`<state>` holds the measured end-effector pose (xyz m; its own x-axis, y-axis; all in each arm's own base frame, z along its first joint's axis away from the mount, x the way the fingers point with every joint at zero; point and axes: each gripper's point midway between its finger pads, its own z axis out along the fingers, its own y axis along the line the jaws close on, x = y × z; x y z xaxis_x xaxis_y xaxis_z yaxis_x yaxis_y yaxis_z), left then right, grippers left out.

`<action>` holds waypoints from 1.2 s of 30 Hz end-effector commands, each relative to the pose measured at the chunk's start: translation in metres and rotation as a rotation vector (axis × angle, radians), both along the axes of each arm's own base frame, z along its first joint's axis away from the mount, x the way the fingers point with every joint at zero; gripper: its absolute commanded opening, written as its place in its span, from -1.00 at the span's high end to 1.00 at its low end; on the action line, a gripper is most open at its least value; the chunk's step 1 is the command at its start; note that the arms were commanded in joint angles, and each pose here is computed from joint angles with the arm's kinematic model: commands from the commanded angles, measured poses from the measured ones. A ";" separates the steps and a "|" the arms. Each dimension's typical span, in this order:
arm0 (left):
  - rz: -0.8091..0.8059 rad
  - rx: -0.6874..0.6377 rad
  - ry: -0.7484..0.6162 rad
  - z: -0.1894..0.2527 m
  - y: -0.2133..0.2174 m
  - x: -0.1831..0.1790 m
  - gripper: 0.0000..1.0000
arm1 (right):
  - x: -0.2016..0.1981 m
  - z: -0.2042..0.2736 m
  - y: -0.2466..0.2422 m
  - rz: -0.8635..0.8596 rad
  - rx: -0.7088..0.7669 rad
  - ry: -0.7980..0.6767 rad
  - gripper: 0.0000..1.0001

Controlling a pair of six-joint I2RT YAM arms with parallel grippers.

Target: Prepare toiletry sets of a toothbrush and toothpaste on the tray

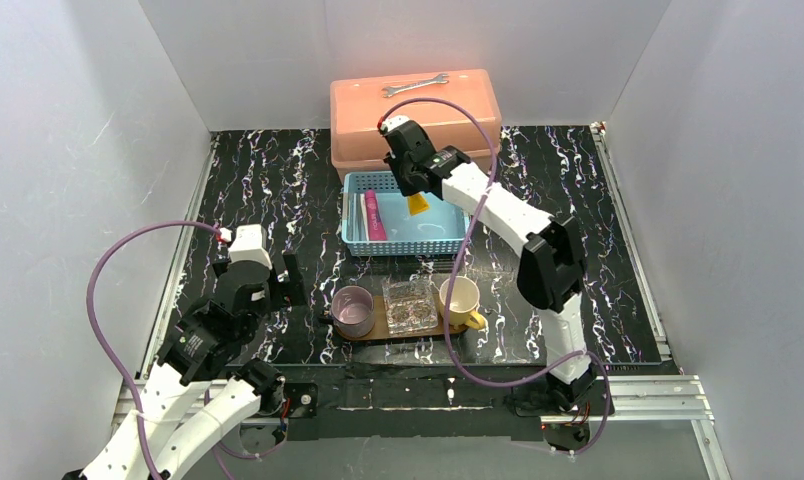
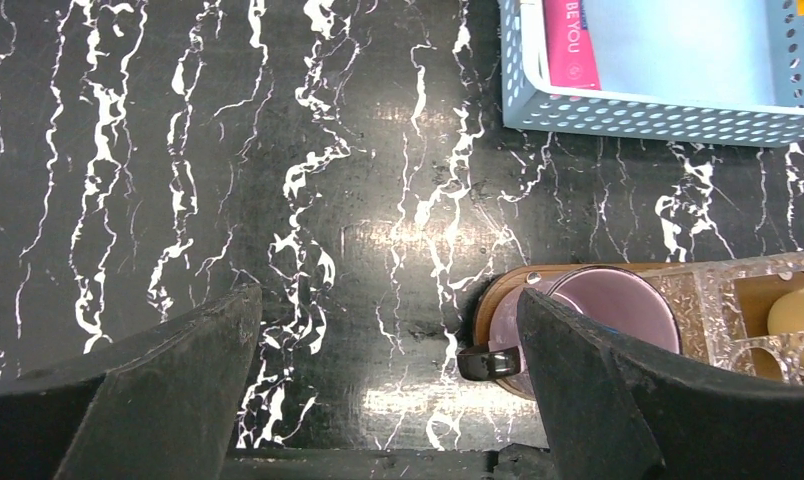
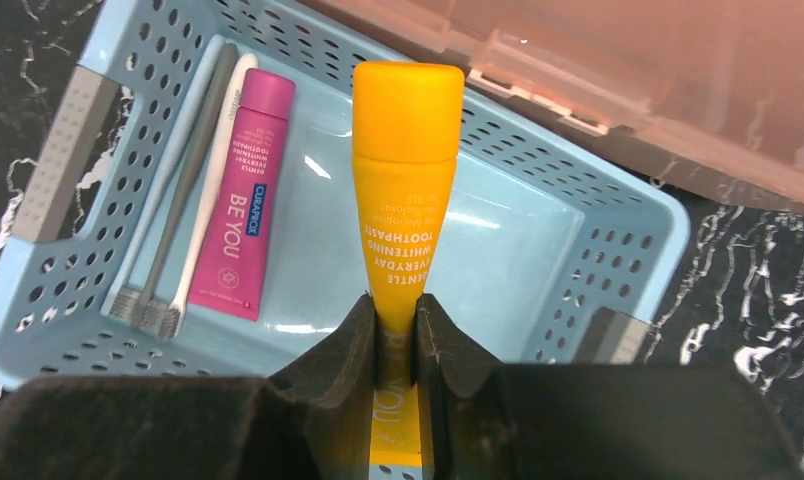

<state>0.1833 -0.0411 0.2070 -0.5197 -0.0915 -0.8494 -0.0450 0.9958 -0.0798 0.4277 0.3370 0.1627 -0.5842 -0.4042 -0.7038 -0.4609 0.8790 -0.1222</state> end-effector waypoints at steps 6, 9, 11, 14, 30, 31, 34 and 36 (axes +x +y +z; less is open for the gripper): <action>-0.139 -0.097 -0.030 0.006 -0.030 0.001 -0.99 | -0.034 0.087 -0.006 0.119 0.083 -0.153 0.63; -0.222 -0.158 -0.011 0.013 -0.049 -0.003 -0.99 | -0.059 0.097 -0.004 0.195 0.074 -0.176 0.63; -0.275 -0.195 0.002 0.020 -0.061 -0.006 -0.99 | -0.078 0.107 -0.004 0.246 0.068 -0.204 0.63; -0.352 -0.247 0.031 0.032 -0.078 -0.012 -0.99 | -0.107 0.112 -0.001 0.318 0.056 -0.229 0.63; -0.634 -0.477 0.199 0.074 -0.133 -0.056 -0.99 | -0.230 0.118 -0.013 0.656 0.022 -0.286 0.60; -0.647 -0.485 0.209 0.075 -0.135 -0.058 -0.99 | -0.236 0.117 -0.013 0.679 0.018 -0.288 0.59; -0.680 -0.506 0.237 0.080 -0.140 -0.065 -0.99 | -0.252 0.113 -0.015 0.762 0.009 -0.295 0.59; -0.704 -0.517 0.259 0.083 -0.143 -0.069 -0.99 | -0.262 0.112 -0.015 0.818 0.007 -0.305 0.59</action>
